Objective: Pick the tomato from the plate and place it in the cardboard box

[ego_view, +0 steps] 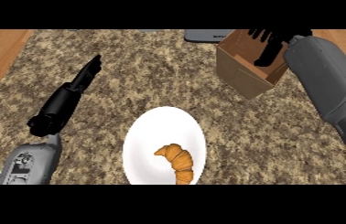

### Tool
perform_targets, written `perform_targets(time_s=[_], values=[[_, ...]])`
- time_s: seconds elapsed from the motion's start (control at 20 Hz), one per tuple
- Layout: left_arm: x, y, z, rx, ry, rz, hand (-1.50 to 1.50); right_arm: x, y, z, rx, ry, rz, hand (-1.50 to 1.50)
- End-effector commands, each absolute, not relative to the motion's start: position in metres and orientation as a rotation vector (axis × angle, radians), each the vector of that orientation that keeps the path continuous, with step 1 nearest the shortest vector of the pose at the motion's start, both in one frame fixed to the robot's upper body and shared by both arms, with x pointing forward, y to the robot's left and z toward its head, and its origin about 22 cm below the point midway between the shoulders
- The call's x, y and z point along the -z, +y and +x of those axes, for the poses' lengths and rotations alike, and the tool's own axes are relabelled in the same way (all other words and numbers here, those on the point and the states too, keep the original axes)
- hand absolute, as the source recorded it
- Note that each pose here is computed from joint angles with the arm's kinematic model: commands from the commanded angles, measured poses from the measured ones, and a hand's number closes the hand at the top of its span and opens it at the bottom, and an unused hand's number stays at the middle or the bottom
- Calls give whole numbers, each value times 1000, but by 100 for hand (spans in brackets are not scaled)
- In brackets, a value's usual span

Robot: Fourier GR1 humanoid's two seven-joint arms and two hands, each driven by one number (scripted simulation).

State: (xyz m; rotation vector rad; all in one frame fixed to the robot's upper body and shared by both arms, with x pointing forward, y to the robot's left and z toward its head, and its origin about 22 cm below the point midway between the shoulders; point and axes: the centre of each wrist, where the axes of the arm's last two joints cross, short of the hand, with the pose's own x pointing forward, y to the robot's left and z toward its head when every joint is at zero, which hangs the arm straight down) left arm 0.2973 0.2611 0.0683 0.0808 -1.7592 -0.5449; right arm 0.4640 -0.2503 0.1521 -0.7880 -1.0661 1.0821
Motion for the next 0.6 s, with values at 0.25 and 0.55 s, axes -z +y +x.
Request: perform_targets(time_s=[0.25,0.55], values=[[-67,266,290,539,-1757,88,0,-177,-264,465,-555,-1625,-500,-150],[-69,262,295,538,-1749,91,0,-144,-282,459,-53,-1647,-303,-150]])
